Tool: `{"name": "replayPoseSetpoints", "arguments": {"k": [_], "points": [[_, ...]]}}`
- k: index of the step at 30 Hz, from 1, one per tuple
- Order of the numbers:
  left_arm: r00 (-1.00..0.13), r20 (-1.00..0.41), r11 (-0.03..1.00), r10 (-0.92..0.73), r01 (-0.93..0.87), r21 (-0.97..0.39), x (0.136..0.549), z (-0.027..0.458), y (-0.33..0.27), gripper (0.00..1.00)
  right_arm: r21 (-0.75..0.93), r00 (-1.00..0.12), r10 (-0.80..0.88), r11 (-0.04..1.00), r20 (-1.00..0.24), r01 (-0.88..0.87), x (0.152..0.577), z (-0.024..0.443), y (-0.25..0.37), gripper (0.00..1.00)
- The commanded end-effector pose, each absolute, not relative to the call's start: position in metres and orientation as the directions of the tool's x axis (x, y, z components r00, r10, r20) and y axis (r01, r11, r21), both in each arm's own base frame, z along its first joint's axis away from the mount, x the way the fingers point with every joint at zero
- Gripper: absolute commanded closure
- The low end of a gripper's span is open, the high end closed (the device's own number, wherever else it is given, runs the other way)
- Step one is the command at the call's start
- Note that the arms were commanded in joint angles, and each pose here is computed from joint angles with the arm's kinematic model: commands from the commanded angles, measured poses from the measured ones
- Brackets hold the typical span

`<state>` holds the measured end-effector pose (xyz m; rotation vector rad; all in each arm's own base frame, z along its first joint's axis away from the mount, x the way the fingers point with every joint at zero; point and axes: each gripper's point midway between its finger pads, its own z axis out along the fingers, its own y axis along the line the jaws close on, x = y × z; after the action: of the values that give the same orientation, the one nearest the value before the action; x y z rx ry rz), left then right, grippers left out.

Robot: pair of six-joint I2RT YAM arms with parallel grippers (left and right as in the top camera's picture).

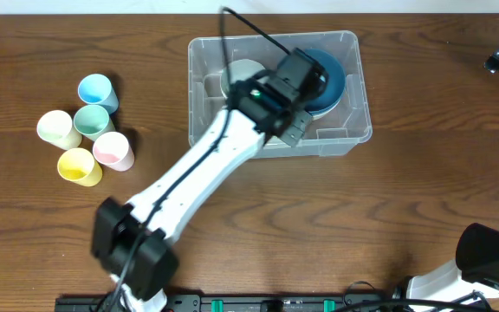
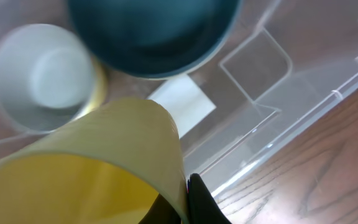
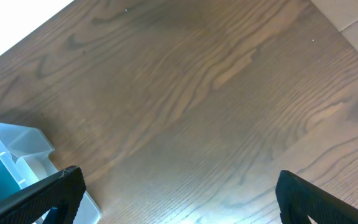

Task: Pack container
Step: 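Carry the yellow cup into the bin front and release it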

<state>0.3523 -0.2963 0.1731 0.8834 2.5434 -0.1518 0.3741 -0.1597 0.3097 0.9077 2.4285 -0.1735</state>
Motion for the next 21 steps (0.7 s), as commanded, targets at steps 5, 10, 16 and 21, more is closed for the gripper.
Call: {"name": "replayPoseSetpoints", "arguments": {"k": [5, 10, 16, 21], "points": [[-0.701, -0.375, 0.754, 0.607, 0.657, -0.005, 0.341, 0.133, -0.323, 0.94, 0.065, -0.620, 0.585, 0.753, -0.523, 0.655, 0.373, 0.308, -0.162, 0.01], [-0.713, -0.326, 0.754, 0.620, 0.657, -0.003, 0.342, 0.108, -0.325, 0.94, 0.065, -0.620, 0.585, 0.753, -0.523, 0.655, 0.373, 0.308, -0.162, 0.01], [-0.720, -0.296, 0.754, 0.628, 0.657, -0.001, 0.342, 0.094, -0.324, 0.94, 0.065, -0.620, 0.585, 0.753, -0.523, 0.655, 0.373, 0.308, -0.162, 0.01], [-0.720, -0.297, 0.754, 0.628, 0.657, -0.001, 0.342, 0.093, -0.325, 0.73, 0.065, -0.620, 0.585, 0.753, -0.523, 0.655, 0.373, 0.308, -0.162, 0.01]]}}
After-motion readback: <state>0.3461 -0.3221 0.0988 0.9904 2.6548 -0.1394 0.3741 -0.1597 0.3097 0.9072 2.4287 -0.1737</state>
